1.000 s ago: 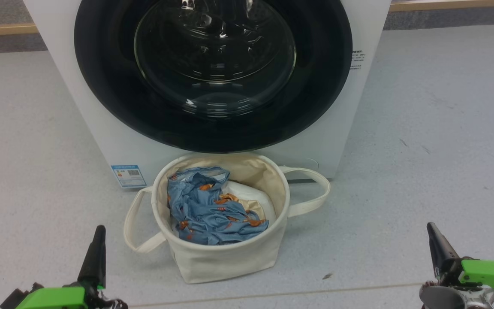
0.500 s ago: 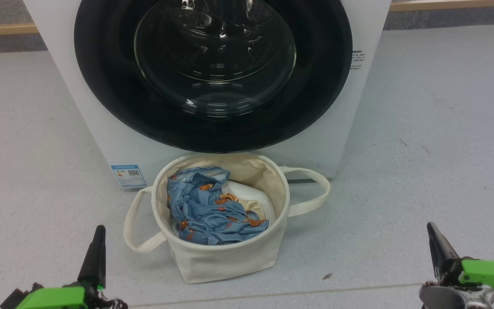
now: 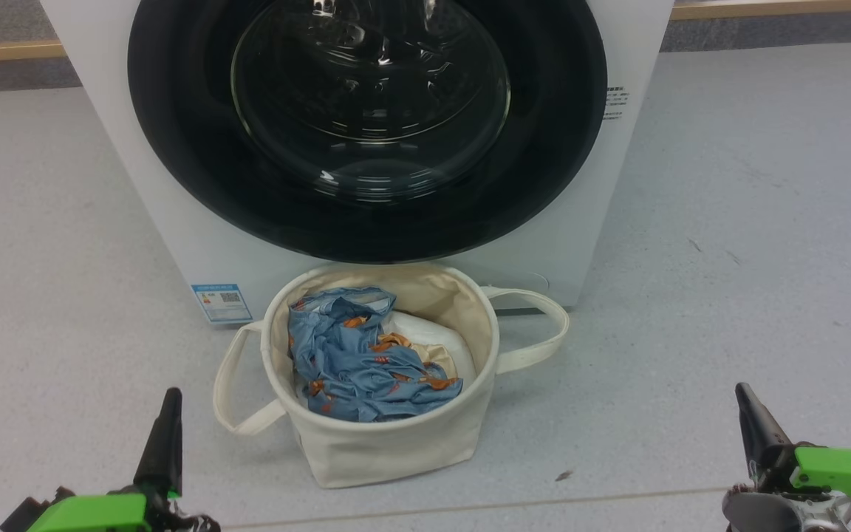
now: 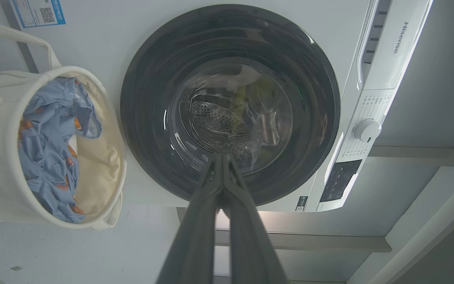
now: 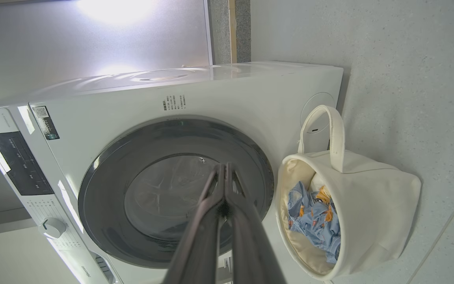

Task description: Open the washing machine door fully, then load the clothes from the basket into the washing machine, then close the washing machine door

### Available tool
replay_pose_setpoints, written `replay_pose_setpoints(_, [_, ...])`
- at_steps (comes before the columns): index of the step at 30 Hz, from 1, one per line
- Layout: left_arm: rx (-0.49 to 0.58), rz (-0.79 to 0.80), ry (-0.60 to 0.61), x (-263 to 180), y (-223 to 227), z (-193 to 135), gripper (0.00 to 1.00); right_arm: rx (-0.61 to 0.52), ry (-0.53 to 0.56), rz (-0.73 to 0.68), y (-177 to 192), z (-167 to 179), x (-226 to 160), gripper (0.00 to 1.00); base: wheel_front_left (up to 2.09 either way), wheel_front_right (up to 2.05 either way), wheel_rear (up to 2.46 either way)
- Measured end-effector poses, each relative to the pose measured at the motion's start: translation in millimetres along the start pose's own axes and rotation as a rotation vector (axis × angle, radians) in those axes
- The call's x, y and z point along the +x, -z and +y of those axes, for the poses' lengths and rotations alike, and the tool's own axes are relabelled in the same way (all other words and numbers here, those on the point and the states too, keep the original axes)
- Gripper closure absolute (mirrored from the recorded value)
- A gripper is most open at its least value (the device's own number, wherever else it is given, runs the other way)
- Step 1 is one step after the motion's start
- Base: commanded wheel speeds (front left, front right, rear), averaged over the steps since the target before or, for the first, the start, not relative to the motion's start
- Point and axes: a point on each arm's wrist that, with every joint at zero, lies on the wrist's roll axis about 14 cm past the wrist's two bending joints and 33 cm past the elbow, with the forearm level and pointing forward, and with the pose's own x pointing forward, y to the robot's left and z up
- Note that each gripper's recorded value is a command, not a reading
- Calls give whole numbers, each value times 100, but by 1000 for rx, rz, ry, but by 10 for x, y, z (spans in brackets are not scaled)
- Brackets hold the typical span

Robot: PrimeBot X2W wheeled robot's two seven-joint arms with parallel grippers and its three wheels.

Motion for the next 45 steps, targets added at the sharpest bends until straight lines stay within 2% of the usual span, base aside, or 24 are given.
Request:
replay_pose_setpoints(38, [0, 0, 0, 0, 1, 0, 100, 0, 0, 0, -1, -1, 0, 100, 0, 0, 0])
replay_pose_setpoints(39, [-1, 0, -3, -1, 3, 10, 0, 1, 3, 0, 1, -11, -2, 0, 0, 0, 0])
replay_pose_setpoints(45, [-10, -8, -87, -122, 15, 294, 0, 7, 76, -7, 4, -258, -103, 0, 0, 0, 0])
